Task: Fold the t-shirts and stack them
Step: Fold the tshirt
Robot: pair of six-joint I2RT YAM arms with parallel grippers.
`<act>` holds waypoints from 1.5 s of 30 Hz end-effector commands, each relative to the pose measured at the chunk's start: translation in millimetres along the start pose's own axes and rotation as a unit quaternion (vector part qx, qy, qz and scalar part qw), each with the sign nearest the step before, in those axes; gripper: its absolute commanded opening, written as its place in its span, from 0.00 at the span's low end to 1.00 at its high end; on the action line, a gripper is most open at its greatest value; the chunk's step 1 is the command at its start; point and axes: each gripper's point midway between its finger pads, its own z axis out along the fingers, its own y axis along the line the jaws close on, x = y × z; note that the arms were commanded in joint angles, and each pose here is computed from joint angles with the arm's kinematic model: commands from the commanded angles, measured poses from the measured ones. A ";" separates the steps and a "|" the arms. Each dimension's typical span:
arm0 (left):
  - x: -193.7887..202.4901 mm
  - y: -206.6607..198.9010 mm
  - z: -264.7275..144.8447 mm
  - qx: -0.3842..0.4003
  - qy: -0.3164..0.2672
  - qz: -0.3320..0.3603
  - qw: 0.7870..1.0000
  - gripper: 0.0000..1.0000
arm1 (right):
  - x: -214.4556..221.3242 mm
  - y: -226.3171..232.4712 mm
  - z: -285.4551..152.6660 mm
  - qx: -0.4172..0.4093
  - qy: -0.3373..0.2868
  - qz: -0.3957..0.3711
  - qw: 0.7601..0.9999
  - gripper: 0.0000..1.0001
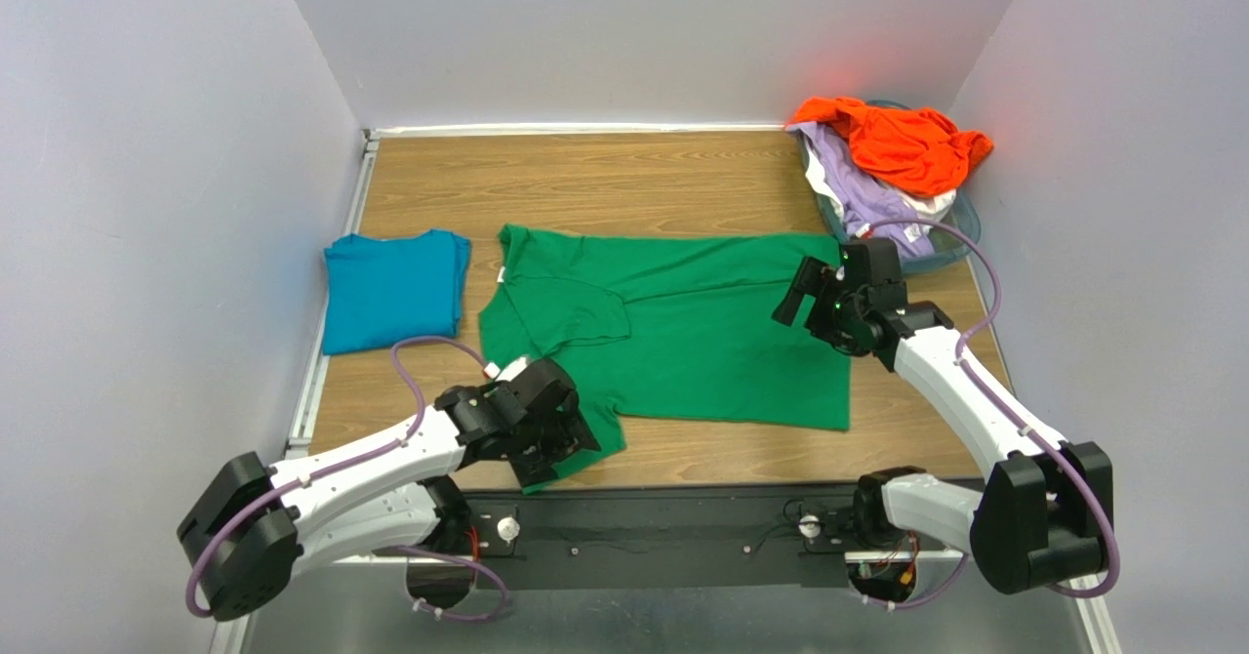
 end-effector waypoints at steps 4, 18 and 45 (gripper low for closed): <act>-19.0 4.8 13.2 -0.057 -0.046 0.005 0.997 0.80 | 11.7 -5.3 0.5 0.002 0.020 -0.002 1.000 1.00; -29.9 2.2 10.0 -0.101 -0.063 0.028 0.992 0.05 | 22.4 -14.4 -10.1 0.012 0.005 0.039 0.999 1.00; -36.3 -33.3 -12.6 0.017 -0.087 0.060 0.994 0.00 | 130.6 -60.3 -38.1 0.090 0.093 0.253 0.959 1.00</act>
